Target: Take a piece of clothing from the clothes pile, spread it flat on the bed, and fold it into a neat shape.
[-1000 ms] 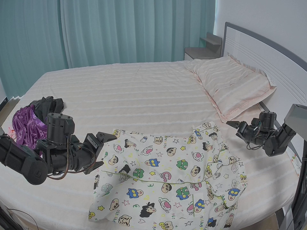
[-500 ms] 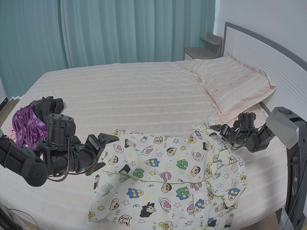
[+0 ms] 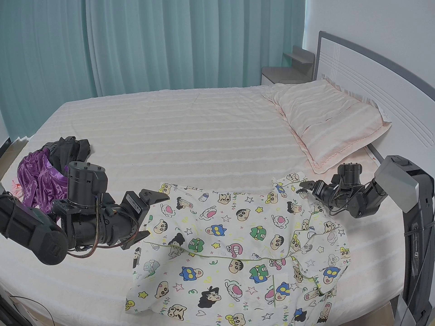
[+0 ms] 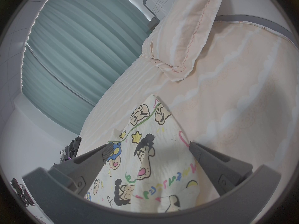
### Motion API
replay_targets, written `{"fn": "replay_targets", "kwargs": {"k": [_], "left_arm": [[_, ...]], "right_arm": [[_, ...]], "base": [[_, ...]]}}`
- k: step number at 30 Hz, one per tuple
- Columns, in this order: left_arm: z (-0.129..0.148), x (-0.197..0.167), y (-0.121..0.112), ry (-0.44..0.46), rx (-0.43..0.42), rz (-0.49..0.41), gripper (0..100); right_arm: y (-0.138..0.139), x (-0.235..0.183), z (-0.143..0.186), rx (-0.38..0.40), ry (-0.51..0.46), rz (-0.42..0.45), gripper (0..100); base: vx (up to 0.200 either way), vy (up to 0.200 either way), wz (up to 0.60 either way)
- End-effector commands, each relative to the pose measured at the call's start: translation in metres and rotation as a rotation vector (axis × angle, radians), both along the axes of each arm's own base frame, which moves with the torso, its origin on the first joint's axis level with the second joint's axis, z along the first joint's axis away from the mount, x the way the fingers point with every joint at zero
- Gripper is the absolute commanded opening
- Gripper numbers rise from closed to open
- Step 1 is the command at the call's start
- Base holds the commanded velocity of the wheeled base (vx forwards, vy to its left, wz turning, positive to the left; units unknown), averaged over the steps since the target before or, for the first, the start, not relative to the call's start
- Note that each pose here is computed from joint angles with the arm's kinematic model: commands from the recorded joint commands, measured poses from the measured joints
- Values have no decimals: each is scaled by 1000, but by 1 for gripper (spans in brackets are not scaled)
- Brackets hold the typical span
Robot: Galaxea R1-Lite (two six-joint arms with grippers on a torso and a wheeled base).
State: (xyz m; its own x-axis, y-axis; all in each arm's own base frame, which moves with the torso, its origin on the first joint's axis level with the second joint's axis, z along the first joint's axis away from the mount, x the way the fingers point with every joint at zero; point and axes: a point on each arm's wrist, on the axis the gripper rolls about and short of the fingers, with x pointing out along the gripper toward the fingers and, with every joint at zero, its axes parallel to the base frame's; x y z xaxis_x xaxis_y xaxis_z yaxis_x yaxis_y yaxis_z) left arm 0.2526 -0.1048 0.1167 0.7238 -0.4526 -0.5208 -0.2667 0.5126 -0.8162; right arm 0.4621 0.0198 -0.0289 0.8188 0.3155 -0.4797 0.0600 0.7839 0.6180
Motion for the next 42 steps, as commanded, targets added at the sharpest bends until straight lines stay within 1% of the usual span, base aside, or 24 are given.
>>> {"fn": "replay_targets", "kwargs": {"k": [1, 9, 16, 17, 30, 36, 42], "left_arm": [[-1, 0, 0, 2, 1, -1, 100], [0, 0, -2, 0, 0, -6, 100], [0, 0, -1, 0, 0, -4, 100], [0, 0, -2, 0, 0, -6, 100], [0, 0, -2, -2, 1, -7, 100], [0, 0, -2, -3, 3, -6, 100], [0, 0, -2, -3, 3, -6, 100]], "right_arm": [[-3, 0, -6, -9, 11, -7, 100], [-2, 3, -5, -20, -2, -14, 100], [3, 2, -13, -20, 38, -2, 100], [5, 4, -13, -19, 32, 2, 0], [-7, 8, -2, -10, 2, -32, 0], [-18, 10, 4, -24, -21, -79, 0], [-22, 12, 4, -30, -26, -98, 0]], "base": [[0, 0, 0], [0, 0, 0], [0, 0, 0], [0, 0, 0], [0, 0, 0], [0, 0, 0], [0, 0, 0]]}}
